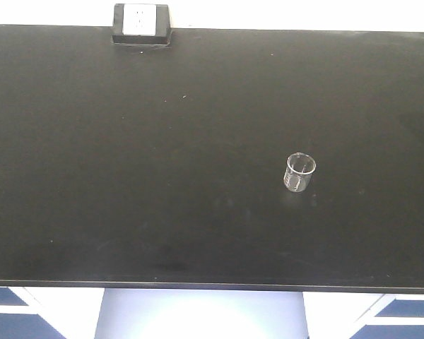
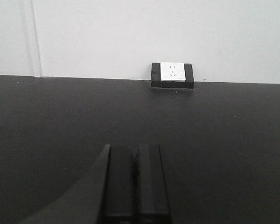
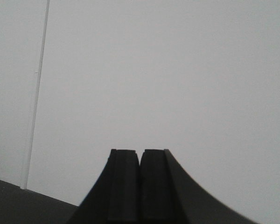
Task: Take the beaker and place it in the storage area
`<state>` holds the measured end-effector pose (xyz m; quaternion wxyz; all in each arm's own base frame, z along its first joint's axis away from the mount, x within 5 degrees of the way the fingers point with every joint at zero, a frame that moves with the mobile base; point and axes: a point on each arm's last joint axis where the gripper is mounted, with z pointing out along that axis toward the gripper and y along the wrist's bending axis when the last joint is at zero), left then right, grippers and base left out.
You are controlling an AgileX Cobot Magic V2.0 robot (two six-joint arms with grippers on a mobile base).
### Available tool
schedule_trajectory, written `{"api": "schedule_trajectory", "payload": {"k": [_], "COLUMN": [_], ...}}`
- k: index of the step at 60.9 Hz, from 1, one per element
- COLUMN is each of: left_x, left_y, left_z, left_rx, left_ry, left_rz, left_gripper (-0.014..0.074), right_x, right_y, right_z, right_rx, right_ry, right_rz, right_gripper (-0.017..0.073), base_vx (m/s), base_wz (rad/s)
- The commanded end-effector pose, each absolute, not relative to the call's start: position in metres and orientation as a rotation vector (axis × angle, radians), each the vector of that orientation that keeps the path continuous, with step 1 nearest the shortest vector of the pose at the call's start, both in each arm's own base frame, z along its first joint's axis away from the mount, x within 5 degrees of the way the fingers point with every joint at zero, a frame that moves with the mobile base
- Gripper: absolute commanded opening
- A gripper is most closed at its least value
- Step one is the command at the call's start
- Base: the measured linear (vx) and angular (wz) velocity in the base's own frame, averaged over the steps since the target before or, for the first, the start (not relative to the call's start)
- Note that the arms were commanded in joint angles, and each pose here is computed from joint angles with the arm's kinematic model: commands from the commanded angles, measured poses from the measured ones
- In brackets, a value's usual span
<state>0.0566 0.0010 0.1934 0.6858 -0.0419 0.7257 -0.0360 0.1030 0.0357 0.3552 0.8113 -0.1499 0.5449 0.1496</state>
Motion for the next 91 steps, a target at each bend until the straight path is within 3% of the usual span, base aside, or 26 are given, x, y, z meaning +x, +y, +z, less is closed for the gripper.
{"api": "schedule_trajectory", "payload": {"k": [1,26,37,48,54,73,91], "left_x": [0.056,0.056,0.056,0.056,0.056,0.056,0.056], "left_y": [-0.001,-0.001,-0.001,-0.001,-0.001,-0.001,-0.001], "left_z": [0.194,0.194,0.194,0.194,0.194,0.194,0.194], "left_rx": [-0.083,-0.083,-0.083,-0.083,-0.083,-0.083,-0.083], "left_ry": [1.552,1.552,1.552,1.552,1.552,1.552,1.551], "left_rz": [-0.108,-0.108,-0.108,-0.108,-0.108,-0.108,-0.108], "left_gripper": [-0.0008,-0.0008,-0.0008,-0.0008,-0.0008,-0.0008,-0.0008], "right_x": [0.1,0.1,0.105,0.087,0.075,0.059,0.056], "right_y": [0.037,0.036,0.019,-0.002,-0.004,-0.003,-0.003], "right_z": [0.369,0.369,0.359,0.321,0.299,0.207,0.193], "right_rx": [-0.324,-0.307,-0.114,0.044,0.031,0.052,0.016], "right_ry": [1.101,1.102,1.103,1.167,1.237,1.559,1.587], "right_rz": [0.339,0.341,0.265,0.022,-0.058,-0.018,-0.056], "right_gripper": [-0.0004,-0.0004,-0.0004,-0.0004,-0.0004,-0.0004,-0.0004], "base_vx": [0.0,0.0,0.0,0.0,0.0,0.0,0.0], "base_wz": [0.0,0.0,0.0,0.0,0.0,0.0,0.0]}}
